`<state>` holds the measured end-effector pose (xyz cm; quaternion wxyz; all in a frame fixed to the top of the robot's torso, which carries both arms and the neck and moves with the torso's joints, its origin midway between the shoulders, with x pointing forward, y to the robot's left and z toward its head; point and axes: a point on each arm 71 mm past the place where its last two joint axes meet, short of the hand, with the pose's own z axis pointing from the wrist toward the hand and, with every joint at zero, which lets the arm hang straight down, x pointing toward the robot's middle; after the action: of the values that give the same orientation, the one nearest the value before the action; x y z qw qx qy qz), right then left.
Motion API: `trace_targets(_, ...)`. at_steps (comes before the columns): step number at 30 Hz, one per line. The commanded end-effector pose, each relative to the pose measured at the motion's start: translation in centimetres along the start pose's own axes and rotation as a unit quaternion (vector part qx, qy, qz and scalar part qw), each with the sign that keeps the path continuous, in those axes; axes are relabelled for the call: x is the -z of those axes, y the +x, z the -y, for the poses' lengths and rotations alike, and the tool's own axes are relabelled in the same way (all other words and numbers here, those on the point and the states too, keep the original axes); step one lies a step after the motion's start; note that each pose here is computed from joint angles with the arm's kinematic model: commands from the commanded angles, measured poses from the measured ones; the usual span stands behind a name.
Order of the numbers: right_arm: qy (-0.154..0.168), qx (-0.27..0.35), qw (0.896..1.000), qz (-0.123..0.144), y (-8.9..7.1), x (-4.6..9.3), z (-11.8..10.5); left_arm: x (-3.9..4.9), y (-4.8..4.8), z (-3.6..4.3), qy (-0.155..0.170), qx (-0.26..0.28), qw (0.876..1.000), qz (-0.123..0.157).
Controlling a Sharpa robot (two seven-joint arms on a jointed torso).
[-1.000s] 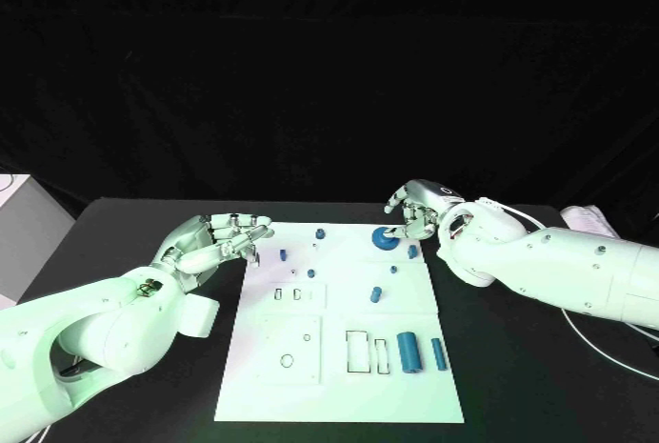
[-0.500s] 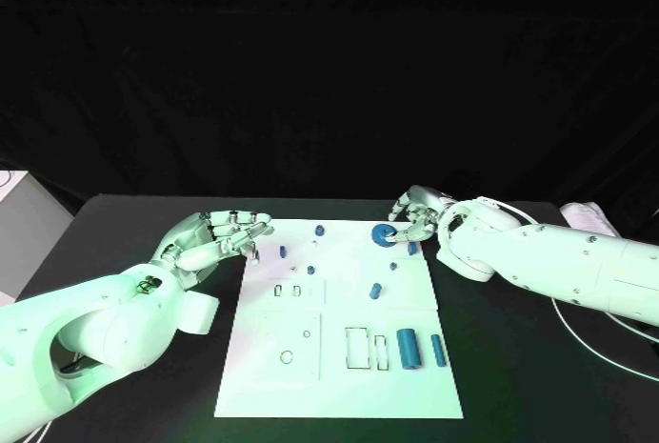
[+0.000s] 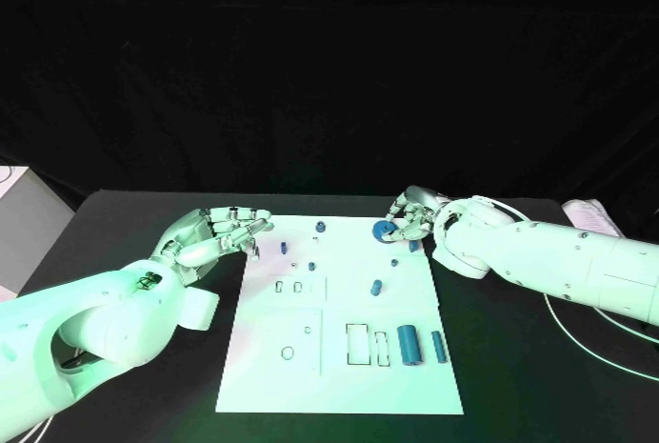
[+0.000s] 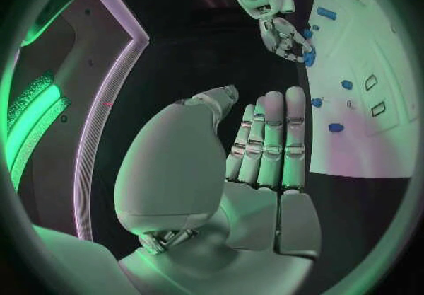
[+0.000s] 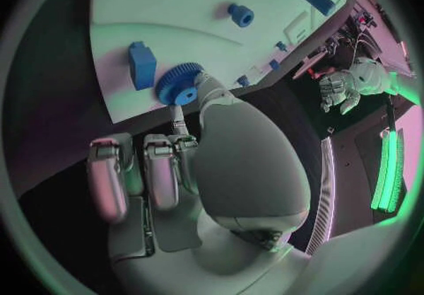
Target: Assemble the parts on the task board
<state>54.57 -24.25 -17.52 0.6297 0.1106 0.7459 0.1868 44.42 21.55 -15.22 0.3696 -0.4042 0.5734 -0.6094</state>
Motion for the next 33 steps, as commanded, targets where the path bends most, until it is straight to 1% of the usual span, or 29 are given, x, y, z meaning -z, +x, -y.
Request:
trace_targets(1, 0.001, 0.0, 1.0, -0.014, 0.4, 0.0, 0.0, -0.03, 0.21, 0.13, 0.004, 0.0, 1.0, -0.011)
trace_targets(5, -0.002, 0.0, 1.0, -0.009, 0.4, 0.0, -0.1, -0.02, 0.19, 0.13, 0.004, 0.0, 1.0, -0.01)
trace_targets(9, -0.009, 0.005, 1.0, 0.001, 0.3, 0.1, -0.2, -0.01, 0.17, 0.13, 0.003, 0.0, 1.0, -0.01)
trace_targets(16, -0.03, 0.025, 0.999, 0.031, -0.1, 0.1, -0.7, -0.01, 0.14, 0.12, 0.003, 0.0, 1.0, -0.01)
trace_targets(22, -0.055, 0.037, 0.996, 0.061, -0.3, 0.3, -1.4, -0.02, 0.13, 0.11, 0.002, 0.0, 1.0, -0.009)
trace_targets(25, -0.082, 0.046, 0.992, 0.085, -0.3, 0.7, -2.4, -0.03, 0.13, 0.1, 0.002, -0.001, 1.0, -0.01)
trace_targets(27, -0.102, 0.055, 0.989, 0.094, -0.2, 1.1, -3.3, -0.05, 0.15, 0.09, 0.002, 0.0, 1.0, -0.01)
trace_targets(33, -0.14, 0.078, 0.982, 0.102, 0.7, 2.0, -6.0, -0.1, 0.22, 0.07, 0.002, 0.0, 1.0, -0.012)
